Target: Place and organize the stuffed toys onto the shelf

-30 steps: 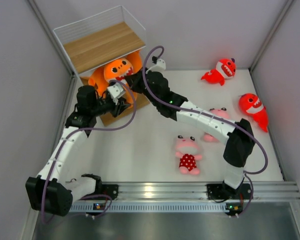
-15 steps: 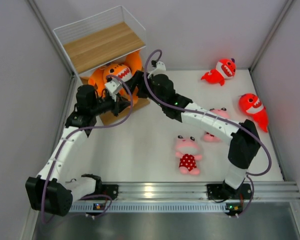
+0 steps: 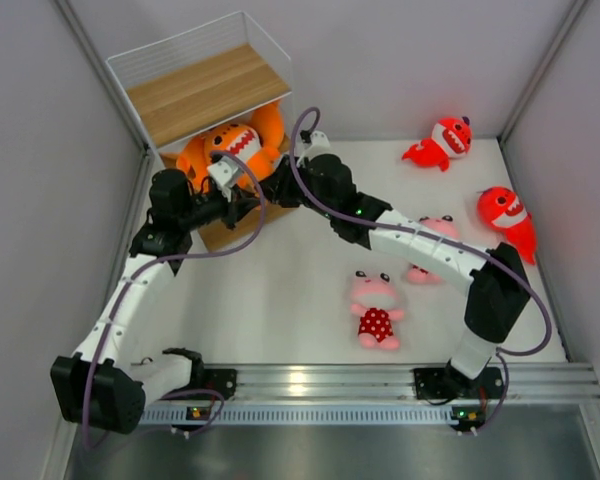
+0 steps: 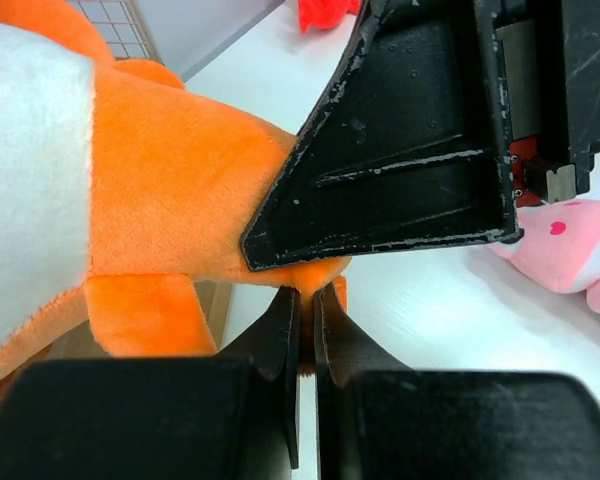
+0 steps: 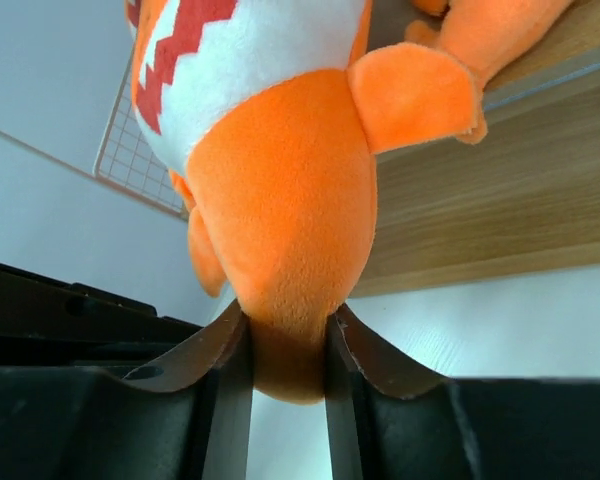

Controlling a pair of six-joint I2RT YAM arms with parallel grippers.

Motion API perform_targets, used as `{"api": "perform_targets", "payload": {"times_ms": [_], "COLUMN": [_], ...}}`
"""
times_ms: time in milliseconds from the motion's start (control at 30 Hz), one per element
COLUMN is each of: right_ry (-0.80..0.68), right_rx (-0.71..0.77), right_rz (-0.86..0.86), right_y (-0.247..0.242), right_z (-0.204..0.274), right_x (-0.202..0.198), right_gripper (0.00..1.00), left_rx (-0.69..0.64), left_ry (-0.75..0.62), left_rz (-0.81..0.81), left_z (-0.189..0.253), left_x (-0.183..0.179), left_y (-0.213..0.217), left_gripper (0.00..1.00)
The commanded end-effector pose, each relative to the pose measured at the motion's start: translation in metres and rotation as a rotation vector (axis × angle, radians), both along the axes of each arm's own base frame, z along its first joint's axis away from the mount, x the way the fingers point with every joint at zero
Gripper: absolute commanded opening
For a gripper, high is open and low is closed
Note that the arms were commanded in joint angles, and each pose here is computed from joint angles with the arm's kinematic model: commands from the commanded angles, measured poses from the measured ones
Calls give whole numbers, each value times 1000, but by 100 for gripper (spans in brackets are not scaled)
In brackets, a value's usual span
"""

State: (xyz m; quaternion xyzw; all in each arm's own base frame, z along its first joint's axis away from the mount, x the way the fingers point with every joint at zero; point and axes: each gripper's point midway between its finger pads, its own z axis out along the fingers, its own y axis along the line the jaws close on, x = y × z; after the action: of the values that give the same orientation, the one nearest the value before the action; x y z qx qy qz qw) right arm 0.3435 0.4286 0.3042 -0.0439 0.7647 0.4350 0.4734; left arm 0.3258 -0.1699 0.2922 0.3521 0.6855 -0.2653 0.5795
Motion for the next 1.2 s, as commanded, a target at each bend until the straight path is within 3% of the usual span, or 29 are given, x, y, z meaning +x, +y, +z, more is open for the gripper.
{"api": "perform_targets", "payload": {"times_ms": [0,67,100,133,167,467,633,700,900,1033,1167], "right_ry": [-106,-155,-180,-202,-222,-351,-433,-444,-453,-483,-462], "right_rx": [65,69,77,64,70,-45,-195,-270,-280,-296,-280], "right_rz": [-9,-18,-27,-53,-69,-102,-49,-49,-88,-101,-111], "right_y": [1,3,3,1,0,28,46,44,41,53,64], "right_z": [44,58,66,66,74,75,69,58,72,91,83], "right_x": [9,16,18,25,28,63,75,79,76,54,57], "right_gripper": [26,15,1,0,0,0,0,0,0,0,0], "left_rx": [24,36,51,59,70,332,454,469,443,408,391], "left_ry": [-140,-134,-133,-134,-138,-127,-179,-180,-179,-160,-147], "left_rz": [-47,-49,-29,-13,5,136,337,393,509,551,598], "left_z": [24,22,20,20,20,-49,-66,-67,-62,-64,-67], "left_x": [-9,-17,-17,-18,-21,-64,-74,-76,-81,-85,-89], "left_y": [1,3,6,9,13,62,106,116,132,136,142], "left_gripper": [2,32,46,69,75,80,83,83,84,83,83]}}
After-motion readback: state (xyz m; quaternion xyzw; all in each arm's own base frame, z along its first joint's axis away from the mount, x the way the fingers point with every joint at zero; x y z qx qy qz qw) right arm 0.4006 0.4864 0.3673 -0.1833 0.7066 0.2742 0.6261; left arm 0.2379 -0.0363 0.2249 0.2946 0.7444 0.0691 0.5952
